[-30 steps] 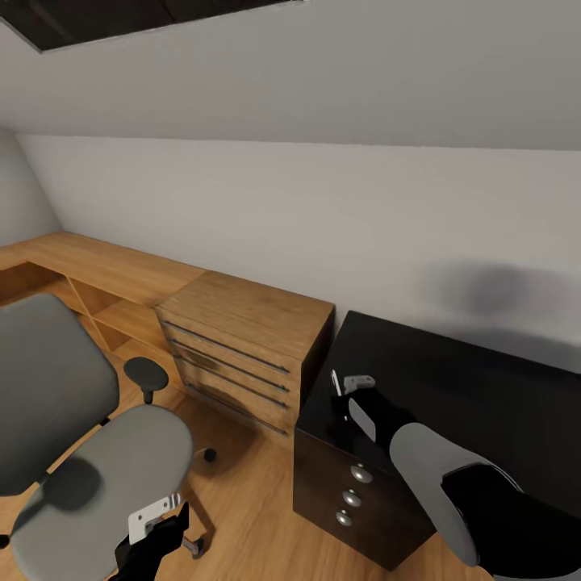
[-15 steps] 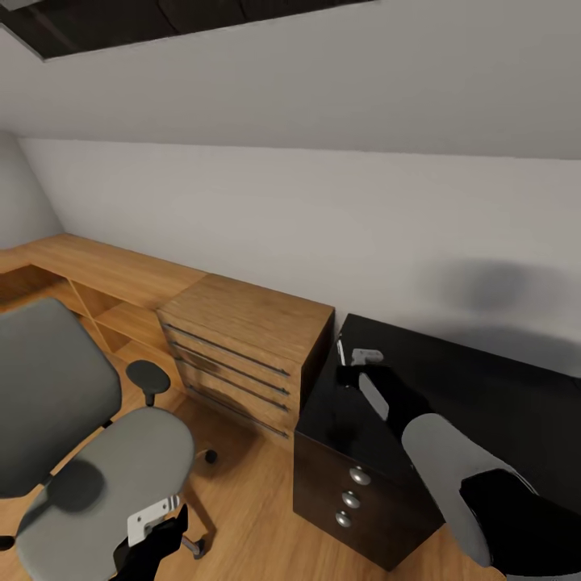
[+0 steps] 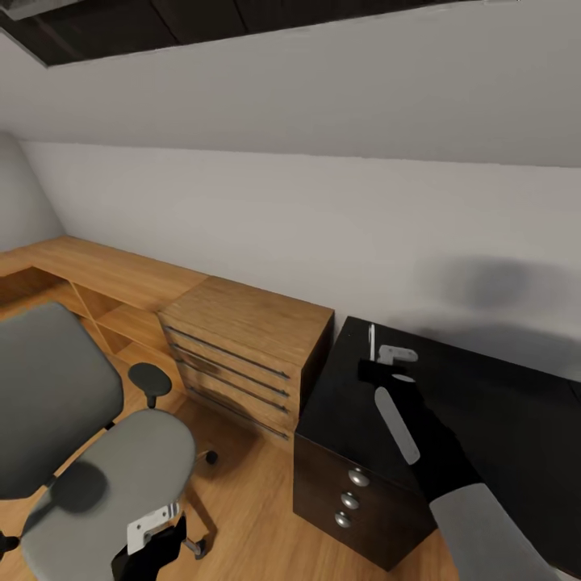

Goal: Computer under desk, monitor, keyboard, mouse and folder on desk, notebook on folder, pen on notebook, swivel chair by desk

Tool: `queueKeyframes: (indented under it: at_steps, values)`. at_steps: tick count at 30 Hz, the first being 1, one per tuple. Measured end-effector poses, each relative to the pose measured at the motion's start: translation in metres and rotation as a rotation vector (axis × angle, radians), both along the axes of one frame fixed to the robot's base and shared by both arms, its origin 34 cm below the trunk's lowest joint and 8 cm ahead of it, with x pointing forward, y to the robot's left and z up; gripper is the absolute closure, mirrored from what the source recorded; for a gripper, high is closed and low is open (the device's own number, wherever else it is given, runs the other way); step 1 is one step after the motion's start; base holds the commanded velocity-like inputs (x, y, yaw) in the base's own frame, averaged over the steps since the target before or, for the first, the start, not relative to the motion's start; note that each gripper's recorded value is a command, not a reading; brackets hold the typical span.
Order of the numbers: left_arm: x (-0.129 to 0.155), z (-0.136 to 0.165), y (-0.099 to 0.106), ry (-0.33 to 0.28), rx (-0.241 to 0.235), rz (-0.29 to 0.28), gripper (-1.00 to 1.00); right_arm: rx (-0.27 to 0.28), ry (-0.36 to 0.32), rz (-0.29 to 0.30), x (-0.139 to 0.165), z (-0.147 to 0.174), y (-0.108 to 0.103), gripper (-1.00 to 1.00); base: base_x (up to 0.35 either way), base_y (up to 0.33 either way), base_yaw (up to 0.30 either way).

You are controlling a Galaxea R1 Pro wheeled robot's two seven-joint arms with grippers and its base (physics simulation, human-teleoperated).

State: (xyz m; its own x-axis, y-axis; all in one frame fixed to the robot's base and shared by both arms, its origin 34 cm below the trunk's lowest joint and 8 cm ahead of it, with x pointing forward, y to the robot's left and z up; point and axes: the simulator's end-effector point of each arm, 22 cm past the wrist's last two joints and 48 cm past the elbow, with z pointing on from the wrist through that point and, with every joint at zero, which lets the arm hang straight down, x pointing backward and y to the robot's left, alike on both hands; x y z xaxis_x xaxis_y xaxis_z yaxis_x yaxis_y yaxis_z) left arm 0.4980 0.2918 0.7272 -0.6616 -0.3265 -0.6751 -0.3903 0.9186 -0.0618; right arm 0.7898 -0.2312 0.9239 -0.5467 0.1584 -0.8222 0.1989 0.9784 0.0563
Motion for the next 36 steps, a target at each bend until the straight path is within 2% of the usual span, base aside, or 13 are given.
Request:
queueKeyframes:
  at_steps: [4,9,10,11,12,18,24,36]
  values:
    - [-0.009,-0.005,-0.001,0.029,0.005,-0.007,-1.00,0.000,-0.004,-0.005,-0.002,0.006,0.001,1.00,0.000,0.000,0.000]
    - [-0.040,-0.030,0.004,0.121,0.027,-0.012,-1.00,0.011,-0.014,-0.003,-0.002,0.017,0.007,1.00,0.000,0.000,0.000]
    - [-0.049,-0.037,0.004,0.146,0.030,-0.010,-1.00,0.013,-0.015,-0.003,-0.002,0.019,0.008,1.00,0.000,0.000,-0.155]
    - [-0.090,-0.070,0.002,0.256,0.043,0.000,-1.00,0.017,-0.012,-0.002,-0.004,0.017,0.009,1.00,0.000,0.000,-0.174]
    - [-0.097,-0.075,0.003,0.274,0.055,-0.004,-1.00,0.016,-0.011,-0.002,-0.005,0.016,0.009,1.00,0.000,0.000,-0.213]
    - [-0.116,-0.087,0.014,0.313,0.109,-0.025,-1.00,0.017,-0.011,-0.002,-0.007,0.016,0.009,1.00,-0.059,0.000,-0.252]
    - [-0.118,-0.089,0.017,0.311,0.116,-0.020,-1.00,0.020,-0.013,-0.001,-0.007,0.017,0.011,1.00,-0.276,0.000,-0.220]
    - [-0.120,-0.089,0.020,0.313,0.120,-0.017,-1.00,0.033,-0.022,0.002,-0.006,0.020,0.018,1.00,-0.018,0.000,-0.009]
